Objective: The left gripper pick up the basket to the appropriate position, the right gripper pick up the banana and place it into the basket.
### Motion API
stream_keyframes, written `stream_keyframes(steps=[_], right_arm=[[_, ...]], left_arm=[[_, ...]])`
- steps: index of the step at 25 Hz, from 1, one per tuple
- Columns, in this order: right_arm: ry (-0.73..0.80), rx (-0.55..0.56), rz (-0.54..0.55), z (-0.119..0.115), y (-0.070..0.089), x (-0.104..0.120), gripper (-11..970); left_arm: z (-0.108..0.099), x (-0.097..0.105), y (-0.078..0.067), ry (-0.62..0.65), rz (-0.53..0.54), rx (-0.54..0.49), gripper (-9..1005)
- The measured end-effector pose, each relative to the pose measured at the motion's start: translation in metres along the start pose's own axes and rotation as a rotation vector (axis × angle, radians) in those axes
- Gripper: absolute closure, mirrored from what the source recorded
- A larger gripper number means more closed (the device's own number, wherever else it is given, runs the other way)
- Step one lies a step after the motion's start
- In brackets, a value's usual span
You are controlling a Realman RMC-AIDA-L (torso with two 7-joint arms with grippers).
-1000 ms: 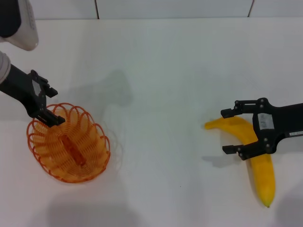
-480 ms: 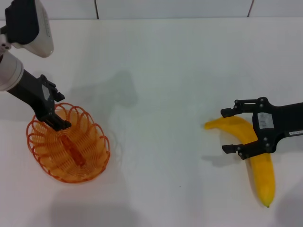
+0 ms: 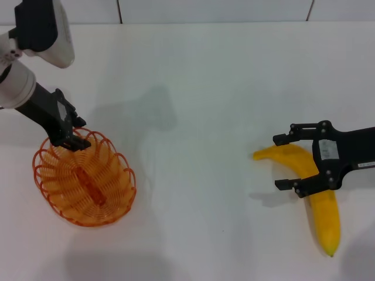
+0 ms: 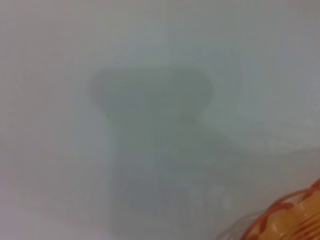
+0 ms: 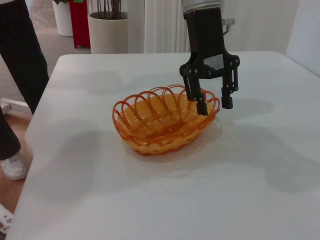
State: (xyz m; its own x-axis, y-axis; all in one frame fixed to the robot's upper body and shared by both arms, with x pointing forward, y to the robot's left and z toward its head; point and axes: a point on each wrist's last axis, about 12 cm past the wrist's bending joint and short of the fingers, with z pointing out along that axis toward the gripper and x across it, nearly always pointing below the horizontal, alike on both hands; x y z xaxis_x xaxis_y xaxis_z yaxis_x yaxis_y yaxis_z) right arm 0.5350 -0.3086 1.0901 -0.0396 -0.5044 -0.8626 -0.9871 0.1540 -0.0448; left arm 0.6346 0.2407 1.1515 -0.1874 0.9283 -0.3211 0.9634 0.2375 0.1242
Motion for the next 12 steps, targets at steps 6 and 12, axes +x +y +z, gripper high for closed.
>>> stream_keyframes(steps=[6,12], right_arm=[[0.0,0.0,0.002,-0.0001,0.0,0.0,66],[0.0,0.001,0.005,-0.0005,0.0009,0.001,66]], left_arm=[[0.0028,-0.0037,-0.0018,0.027,0.008,0.006,551],[0.0031,-0.0054,-0.002,0.033,-0.011,0.007,696]])
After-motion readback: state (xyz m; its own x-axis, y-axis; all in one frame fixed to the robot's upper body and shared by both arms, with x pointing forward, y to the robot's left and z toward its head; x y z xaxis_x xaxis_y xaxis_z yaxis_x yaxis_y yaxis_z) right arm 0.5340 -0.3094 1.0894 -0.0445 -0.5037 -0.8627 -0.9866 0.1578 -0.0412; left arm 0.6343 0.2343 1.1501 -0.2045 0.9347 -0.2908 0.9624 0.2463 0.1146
